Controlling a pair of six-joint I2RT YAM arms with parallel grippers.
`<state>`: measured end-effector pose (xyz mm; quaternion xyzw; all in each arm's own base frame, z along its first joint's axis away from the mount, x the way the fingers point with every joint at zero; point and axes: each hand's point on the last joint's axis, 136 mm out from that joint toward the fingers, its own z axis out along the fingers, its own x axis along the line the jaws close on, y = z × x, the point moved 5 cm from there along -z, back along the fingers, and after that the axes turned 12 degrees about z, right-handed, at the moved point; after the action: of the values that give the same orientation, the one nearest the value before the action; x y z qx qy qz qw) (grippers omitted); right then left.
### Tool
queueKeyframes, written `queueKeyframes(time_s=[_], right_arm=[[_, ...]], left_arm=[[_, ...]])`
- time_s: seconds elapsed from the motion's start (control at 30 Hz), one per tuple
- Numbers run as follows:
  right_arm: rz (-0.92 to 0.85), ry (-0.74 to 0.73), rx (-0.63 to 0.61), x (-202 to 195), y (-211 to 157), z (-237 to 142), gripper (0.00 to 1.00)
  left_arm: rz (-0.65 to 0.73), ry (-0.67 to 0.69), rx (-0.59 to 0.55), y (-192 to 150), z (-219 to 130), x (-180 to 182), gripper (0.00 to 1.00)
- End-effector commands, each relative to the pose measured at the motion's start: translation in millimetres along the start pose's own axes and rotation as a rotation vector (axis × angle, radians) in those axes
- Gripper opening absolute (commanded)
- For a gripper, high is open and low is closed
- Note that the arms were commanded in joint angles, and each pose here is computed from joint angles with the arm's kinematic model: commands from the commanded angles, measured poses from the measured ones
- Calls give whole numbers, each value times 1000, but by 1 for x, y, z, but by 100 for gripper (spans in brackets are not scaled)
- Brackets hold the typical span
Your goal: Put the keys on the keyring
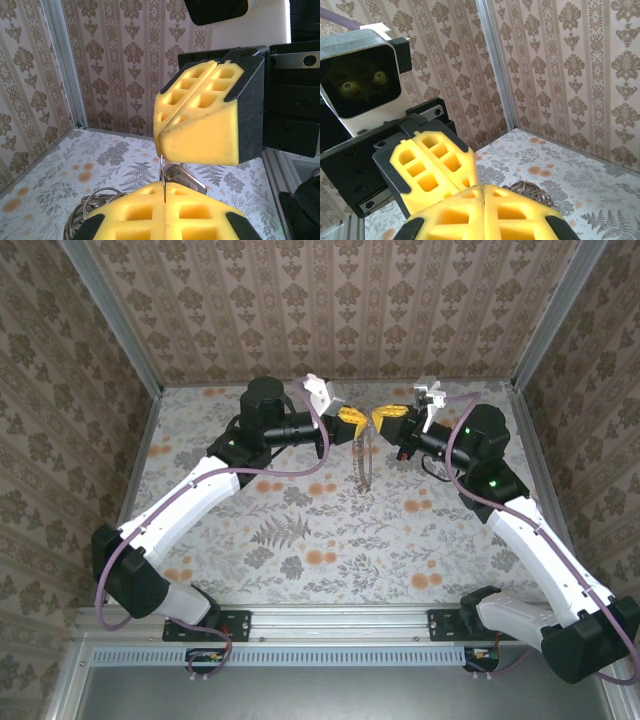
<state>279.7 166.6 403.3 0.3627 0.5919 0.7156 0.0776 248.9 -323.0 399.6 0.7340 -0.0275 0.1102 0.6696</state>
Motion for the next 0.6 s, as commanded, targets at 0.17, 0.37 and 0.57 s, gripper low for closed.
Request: queueKeyframes(time_s=[0.17,0.37,0.57], right_arm=[[27,-99,34,-22,-15,-2,0],[64,-42,47,-18,-16,1,0],[111,32,61,-11,-15,4,0]], left_arm=[[118,-30,-127,44,-11,-14,0],[125,-13,-142,47,-11,-12,0],[122,15,-158,47,-11,-8,0]])
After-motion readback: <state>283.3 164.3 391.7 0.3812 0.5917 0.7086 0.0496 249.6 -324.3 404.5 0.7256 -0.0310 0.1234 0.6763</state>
